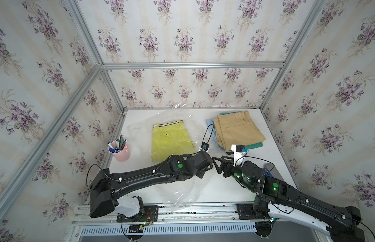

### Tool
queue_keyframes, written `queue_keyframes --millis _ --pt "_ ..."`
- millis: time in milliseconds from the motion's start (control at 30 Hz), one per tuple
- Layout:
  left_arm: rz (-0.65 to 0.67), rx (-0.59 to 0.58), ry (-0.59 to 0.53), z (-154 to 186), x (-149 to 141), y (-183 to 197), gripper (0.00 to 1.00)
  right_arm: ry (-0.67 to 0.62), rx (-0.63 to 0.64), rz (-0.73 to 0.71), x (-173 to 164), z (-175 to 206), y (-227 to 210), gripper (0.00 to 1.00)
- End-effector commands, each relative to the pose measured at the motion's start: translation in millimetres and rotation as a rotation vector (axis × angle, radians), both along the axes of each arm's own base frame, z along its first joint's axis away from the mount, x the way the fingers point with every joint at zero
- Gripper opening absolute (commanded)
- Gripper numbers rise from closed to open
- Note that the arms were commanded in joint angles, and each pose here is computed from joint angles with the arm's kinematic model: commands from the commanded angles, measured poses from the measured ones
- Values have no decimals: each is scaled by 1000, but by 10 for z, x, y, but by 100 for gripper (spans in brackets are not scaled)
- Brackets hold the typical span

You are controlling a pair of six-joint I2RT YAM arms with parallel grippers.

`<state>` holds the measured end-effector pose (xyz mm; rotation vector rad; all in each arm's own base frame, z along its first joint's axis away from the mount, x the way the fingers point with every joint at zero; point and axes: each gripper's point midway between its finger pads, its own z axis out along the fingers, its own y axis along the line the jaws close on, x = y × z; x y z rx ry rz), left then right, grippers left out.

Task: Take the trousers out of the vacuum bag
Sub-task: Open the vacuum bag at the center of the board.

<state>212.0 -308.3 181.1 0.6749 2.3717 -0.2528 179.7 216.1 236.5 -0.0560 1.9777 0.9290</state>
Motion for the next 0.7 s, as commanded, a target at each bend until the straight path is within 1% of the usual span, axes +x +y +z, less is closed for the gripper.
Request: queue_keyframes --millis 0,133,233,267,367,400,533,667 --pt "-40 -3 8 71 48 -9 6 23 36 98 -143 -16 94 68" --pt "-52 -5 20 148 155 19 6 59 83 215 -302 -102 257 53" --pt "-61 -18 41 178 230 11 6 91 113 253 -323 -225 400 49" --pt "-65 -18 45 189 250 7 6 103 121 252 -306 -270 445 46" --pt "-73 -15 58 213 308 -13 5 126 132 255 -255 -369 590 43" --pt "-74 -21 62 233 330 -26 5 136 129 243 -226 -410 622 40" --pt "-64 -34 66 349 472 -56 6 156 88 209 -121 -555 768 37" --pt "-56 -36 64 450 618 -97 7 163 45 211 -56 -654 927 35"
